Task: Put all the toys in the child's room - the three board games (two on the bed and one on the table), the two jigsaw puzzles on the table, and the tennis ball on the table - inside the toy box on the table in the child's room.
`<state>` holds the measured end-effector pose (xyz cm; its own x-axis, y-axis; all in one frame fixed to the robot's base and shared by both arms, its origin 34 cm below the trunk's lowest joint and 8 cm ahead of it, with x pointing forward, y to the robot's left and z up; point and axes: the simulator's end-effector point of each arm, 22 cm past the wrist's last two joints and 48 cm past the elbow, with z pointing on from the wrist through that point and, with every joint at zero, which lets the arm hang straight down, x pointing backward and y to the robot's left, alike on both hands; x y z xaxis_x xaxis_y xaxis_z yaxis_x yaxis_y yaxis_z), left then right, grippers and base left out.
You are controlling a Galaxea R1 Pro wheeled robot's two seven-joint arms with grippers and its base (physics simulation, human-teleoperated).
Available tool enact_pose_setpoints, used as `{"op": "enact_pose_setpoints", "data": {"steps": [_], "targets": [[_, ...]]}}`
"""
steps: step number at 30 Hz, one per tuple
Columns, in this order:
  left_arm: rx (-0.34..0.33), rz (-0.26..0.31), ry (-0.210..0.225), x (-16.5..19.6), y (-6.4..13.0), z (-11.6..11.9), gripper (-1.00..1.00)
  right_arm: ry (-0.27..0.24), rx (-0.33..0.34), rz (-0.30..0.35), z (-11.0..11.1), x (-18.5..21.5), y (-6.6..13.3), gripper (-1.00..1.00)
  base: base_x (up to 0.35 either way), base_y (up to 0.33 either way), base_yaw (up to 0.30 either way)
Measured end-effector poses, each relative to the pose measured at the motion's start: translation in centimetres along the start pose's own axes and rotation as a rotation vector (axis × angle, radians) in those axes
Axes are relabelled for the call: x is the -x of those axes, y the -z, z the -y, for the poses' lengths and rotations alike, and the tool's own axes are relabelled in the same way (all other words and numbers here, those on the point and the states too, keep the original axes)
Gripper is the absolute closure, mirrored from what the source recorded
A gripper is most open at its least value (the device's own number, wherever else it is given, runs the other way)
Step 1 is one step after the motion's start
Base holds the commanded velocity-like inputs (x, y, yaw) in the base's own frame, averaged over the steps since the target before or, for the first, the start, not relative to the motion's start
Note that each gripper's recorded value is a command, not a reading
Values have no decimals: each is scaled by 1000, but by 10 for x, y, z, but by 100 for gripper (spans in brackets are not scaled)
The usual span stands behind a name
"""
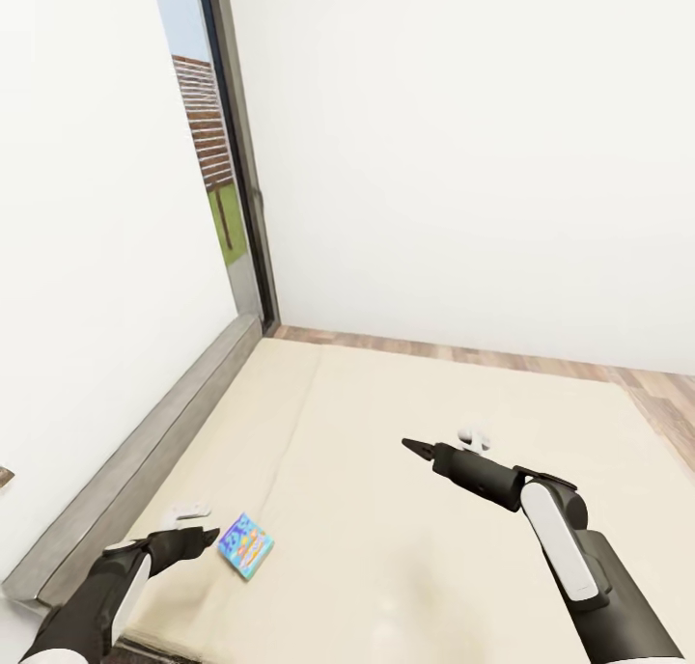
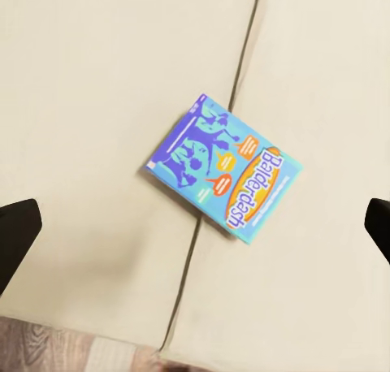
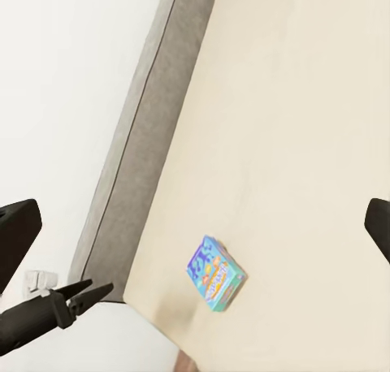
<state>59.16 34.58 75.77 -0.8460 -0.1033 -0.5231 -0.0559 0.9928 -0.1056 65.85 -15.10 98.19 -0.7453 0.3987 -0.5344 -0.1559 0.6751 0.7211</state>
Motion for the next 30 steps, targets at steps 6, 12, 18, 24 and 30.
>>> {"op": "enact_pose_setpoints", "data": {"steps": [6,12,18,24,30], "targets": [[0,-11,0,-5,-3,0,-100,-3,0,0,3,-1,-2,-100,0,0,83],[0,-15,0,-7,-4,0,-100,-3,1,1,3,-1,-2,-100,0,0,26],[0,-15,0,-7,-4,1,-100,-1,0,3,3,0,-2,-100,0,0,1],[0,-14,-1,-7,-4,1,-100,-1,1,4,3,0,-2,-100,0,0,0],[0,-12,-1,-7,-4,1,-100,-1,0,7,3,1,-2,-100,0,0,0]]}}
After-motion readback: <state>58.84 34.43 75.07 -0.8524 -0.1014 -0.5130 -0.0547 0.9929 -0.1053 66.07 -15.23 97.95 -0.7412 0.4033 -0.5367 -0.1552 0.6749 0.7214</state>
